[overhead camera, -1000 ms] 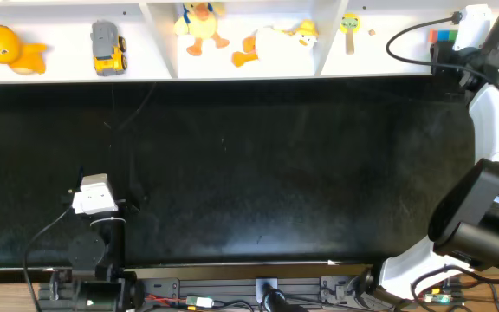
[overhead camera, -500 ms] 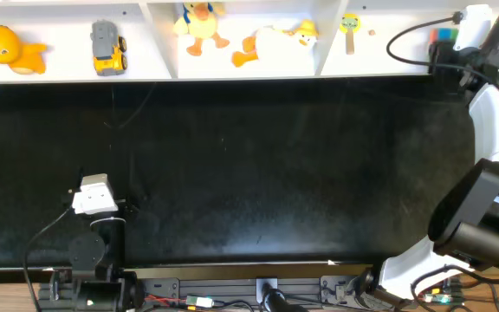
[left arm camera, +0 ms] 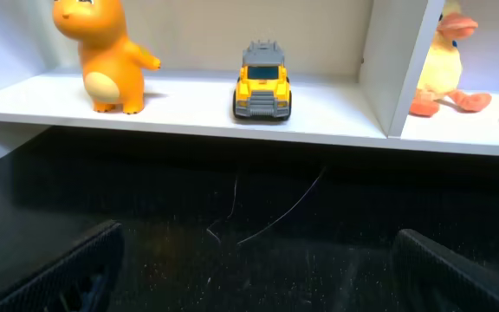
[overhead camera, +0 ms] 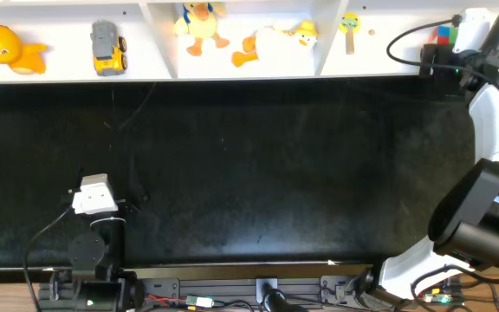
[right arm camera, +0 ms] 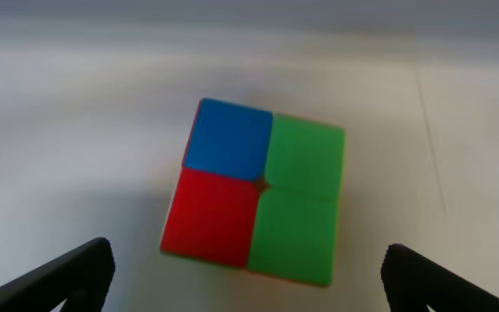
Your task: Store Toys
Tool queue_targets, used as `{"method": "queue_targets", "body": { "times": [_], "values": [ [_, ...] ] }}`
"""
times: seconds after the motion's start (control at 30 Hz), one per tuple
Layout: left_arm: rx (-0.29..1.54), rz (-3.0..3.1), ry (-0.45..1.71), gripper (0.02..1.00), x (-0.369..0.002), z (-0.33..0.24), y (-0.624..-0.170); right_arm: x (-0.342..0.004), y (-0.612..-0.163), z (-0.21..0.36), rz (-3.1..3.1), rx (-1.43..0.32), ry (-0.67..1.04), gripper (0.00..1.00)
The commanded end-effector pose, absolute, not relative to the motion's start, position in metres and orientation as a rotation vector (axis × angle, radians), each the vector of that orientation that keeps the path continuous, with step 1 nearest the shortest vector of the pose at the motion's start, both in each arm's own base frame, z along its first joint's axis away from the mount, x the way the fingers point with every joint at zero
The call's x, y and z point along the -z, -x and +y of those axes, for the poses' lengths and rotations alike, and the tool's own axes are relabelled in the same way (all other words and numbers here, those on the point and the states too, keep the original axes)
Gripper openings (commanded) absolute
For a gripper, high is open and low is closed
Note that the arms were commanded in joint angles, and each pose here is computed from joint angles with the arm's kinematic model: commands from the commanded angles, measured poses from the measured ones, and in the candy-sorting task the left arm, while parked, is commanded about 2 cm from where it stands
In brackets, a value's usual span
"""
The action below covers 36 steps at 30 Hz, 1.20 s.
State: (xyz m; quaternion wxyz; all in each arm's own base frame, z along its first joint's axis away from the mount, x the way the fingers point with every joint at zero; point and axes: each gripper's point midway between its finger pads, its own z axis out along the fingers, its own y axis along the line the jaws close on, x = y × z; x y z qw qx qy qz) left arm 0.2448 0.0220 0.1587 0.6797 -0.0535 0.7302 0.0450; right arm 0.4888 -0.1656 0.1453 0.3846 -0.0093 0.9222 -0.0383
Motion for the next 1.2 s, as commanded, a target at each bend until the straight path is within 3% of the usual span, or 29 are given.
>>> {"method": "queue_targets", "body": {
  "times": [0.03,0.67,0.87,1.07,1.2],
  "values": [
    [-0.130,1.632,0.115,0.998,-0.160,0.025,-0.244,-0.181,-0.489,-0.167,2.281,0.134,0.025,0.998],
    [-0.130,1.632,0.115,0.998,-0.160,0.025,-0.244,-0.176,-0.408,-0.120,2.283,0.125,0.057,0.996],
    [-0.130,1.631,0.115,0.998,-0.160,0.025,-0.244,-0.180,-0.391,-0.071,2.224,0.100,0.174,0.998],
    [-0.130,1.632,0.115,0.998,-0.160,0.025,-0.244,-0.196,-0.379,-0.033,2.066,0.262,0.246,0.996],
    [-0.130,1.632,0.115,0.998,-0.160,0.025,-0.244,-0.197,-0.368,0.000,1.979,0.259,0.313,0.996]
  ]
}}
